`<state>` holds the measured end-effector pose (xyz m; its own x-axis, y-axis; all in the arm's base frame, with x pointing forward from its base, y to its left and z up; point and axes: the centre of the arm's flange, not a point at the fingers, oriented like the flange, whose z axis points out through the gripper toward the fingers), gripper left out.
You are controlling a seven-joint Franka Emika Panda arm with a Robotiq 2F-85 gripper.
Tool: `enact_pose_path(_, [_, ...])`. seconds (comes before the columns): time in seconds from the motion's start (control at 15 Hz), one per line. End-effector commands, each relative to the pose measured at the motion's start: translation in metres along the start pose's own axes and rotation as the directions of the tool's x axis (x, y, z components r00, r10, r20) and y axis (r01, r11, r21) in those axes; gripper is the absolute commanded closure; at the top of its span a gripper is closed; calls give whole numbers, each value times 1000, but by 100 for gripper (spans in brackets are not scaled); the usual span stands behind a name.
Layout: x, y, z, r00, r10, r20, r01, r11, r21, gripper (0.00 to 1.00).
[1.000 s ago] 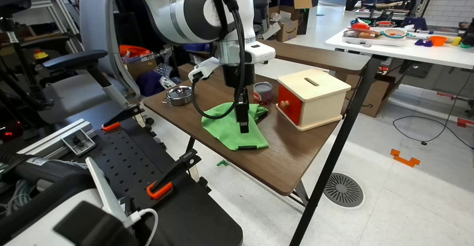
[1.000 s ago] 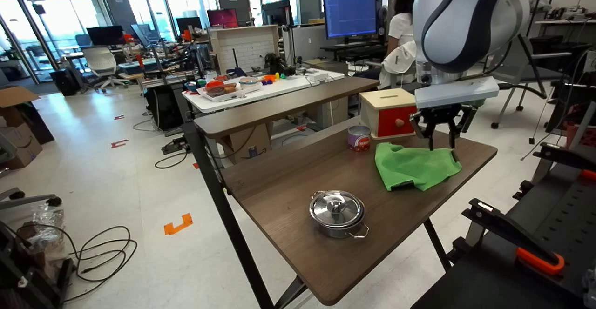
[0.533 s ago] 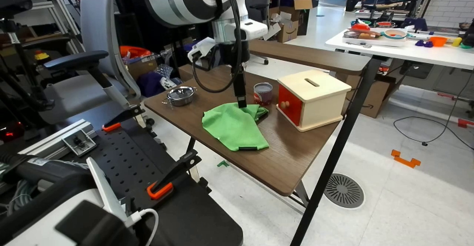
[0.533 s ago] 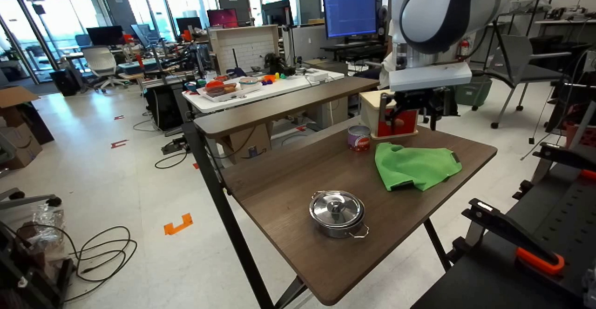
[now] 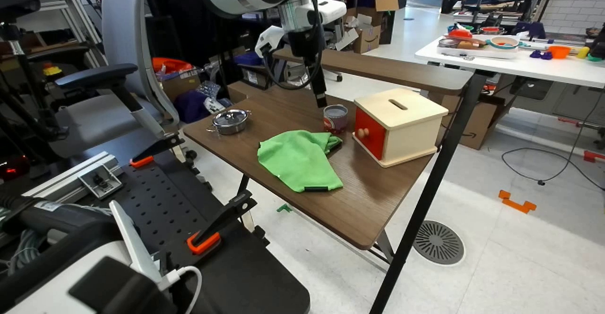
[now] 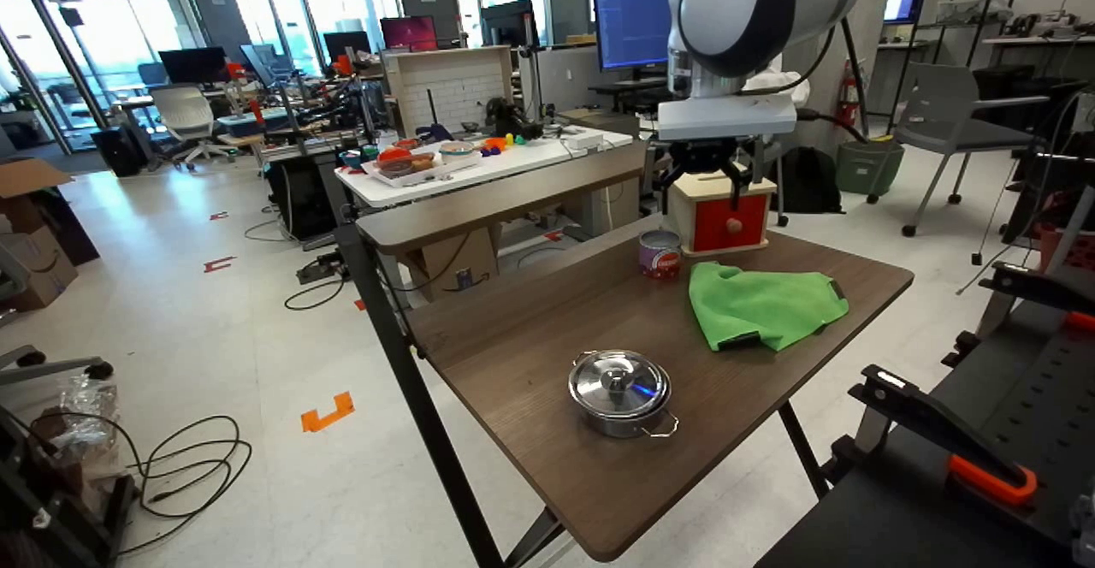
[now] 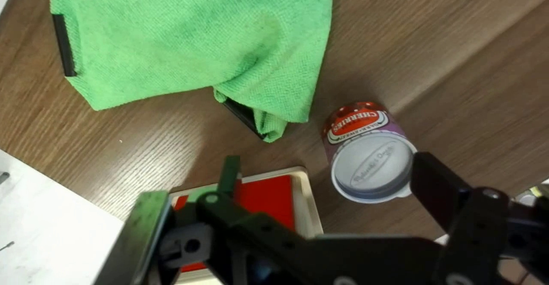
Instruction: Fold the green towel, move the grey tin to the left, remove the lid from the silver pot
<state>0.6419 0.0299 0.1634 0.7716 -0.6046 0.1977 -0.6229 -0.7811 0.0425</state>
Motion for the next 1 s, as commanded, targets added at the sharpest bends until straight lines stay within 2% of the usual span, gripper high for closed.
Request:
enact_pose_path(0.0, [20,-21,16,1000,-17,-2,17,1000,-16,0])
enact_pose_path(0.47, [49,-34,46,1000,-23,3,23,998,-52,0])
enact_pose_path(0.93, [52,-57,65,1000,-23,5,23,1000,-8,0])
